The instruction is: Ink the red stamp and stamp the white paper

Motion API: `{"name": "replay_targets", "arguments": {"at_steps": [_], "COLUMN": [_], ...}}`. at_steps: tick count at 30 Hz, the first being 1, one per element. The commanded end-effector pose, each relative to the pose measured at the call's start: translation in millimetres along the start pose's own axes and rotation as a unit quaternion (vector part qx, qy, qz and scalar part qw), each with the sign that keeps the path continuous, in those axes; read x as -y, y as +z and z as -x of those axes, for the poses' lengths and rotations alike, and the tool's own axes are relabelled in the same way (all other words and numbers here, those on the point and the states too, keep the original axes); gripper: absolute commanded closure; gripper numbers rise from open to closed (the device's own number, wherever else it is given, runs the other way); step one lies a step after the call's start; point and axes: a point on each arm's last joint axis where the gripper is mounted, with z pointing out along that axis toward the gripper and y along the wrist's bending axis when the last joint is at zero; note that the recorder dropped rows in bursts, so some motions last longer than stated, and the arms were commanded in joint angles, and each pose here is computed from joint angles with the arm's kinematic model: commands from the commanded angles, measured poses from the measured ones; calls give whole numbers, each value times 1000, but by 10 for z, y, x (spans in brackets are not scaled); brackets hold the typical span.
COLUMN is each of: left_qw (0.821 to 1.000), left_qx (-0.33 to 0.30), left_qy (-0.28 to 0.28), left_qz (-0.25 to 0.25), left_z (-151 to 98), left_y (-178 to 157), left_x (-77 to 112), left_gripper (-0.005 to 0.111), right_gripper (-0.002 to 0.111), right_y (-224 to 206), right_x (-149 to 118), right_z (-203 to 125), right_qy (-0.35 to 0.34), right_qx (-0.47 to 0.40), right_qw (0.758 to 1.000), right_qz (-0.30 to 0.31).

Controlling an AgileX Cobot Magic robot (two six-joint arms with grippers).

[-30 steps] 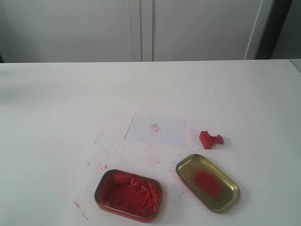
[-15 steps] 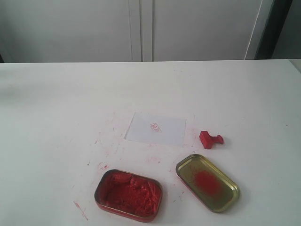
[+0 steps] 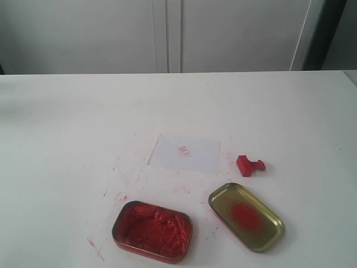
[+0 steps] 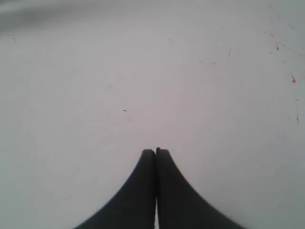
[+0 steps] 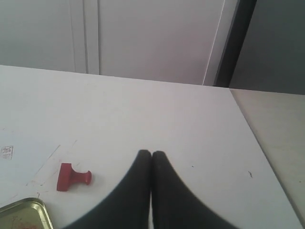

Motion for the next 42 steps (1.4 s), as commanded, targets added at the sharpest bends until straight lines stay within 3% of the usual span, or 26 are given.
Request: {"name": "replay_targets", "arguments": {"at_steps": [1,10,28,42], "left_qw": [1000,1000,1000,1000], "left_qx": [-5,-5,-5,-5], "left_qy": [-3,-3,-3,-3], "left_qz": [-1,-1,-1,-1], "left_z": [-25,-25,-25,-25], "left_y": [7,7,7,7], "left_x": [4,4,4,4], "left_gripper": [107,107,107,107], "right_gripper": [108,108,108,108], "right_y": [-65,-205,76,75], "right_x": [-8,-23,-48,-74], "right_z": [-95,-265,-950,-929], "right_qy": [0,-2,1,-6], "right_qx": [18,68,-33,-21], "right_qw": [1000,998,999,999], "right_qz": [-1,-4,0,25]}}
